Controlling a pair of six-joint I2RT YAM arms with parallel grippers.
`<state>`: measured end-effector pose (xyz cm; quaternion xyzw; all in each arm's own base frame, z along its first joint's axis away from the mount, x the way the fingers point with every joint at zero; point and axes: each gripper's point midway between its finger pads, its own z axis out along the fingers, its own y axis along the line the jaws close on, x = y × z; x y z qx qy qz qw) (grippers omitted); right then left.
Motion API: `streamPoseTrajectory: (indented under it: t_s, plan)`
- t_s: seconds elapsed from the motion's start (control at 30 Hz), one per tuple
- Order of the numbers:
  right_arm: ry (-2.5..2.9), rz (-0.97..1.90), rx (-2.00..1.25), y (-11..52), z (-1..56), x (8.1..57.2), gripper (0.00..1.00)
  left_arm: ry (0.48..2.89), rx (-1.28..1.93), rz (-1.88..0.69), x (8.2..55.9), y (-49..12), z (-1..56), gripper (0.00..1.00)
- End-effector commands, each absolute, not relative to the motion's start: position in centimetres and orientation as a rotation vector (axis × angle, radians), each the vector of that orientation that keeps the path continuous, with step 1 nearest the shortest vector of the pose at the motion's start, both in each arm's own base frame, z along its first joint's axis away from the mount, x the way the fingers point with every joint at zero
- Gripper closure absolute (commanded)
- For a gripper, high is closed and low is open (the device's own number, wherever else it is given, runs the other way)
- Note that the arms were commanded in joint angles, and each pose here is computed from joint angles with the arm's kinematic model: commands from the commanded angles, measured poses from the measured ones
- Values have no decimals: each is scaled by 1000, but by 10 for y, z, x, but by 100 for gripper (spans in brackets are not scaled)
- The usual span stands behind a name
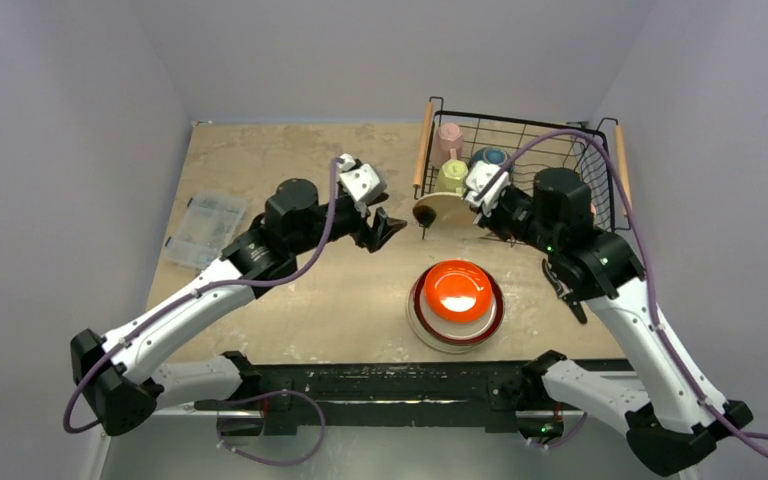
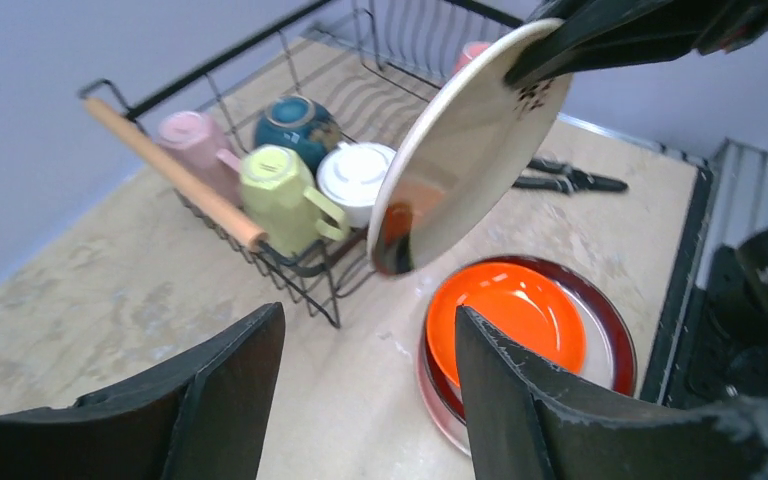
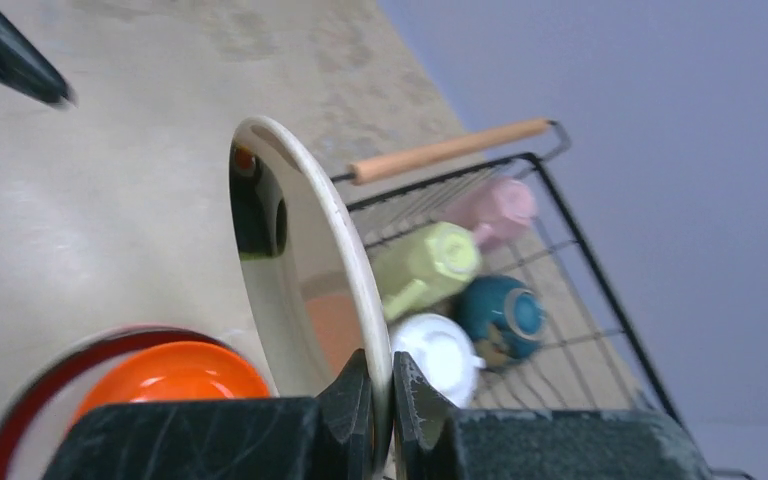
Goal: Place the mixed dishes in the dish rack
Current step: Insert the plate into the dish rack.
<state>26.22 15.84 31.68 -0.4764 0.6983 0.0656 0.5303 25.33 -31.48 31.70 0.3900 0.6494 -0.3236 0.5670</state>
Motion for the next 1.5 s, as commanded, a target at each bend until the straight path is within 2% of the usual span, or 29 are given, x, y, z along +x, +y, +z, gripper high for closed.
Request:
streamPoseTrajectory:
  t_s: [0.0, 0.1, 0.2, 0.33, 0.47, 0.63, 0.83, 1.1, 1.47]
  plan:
    - [1459, -291, -850, 89, 422, 279, 100, 1448, 630, -610, 272, -273, 368, 38]
    - [1436, -578, -721, 48, 449, 295, 100, 1470, 568, -525, 280, -257, 369, 38]
    - [1442, -829, -741, 23, 458, 316, 100, 1470, 552, -509, 282, -254, 370, 39]
    - [1495, -997, -790, -3, 453, 352, 100, 1467, 560, -527, 279, -255, 370, 39]
    - [1529, -1055, -825, -22, 425, 391, 100, 1468, 561, -531, 277, -255, 369, 40]
    - [1576, -954, -857, -48, 379, 433, 100, 1478, 564, -543, 279, -259, 367, 40]
    - [1671, -1007, -1197, -54, 317, 469, 100, 1519, 555, -669, 283, -269, 362, 41]
    - [1743, -1131, -1430, -70, 260, 505, 100, 1564, 512, -755, 295, -269, 355, 42]
    - [1718, -1243, -1454, -79, 250, 537, 100, 1641, 507, -867, 309, -279, 338, 44]
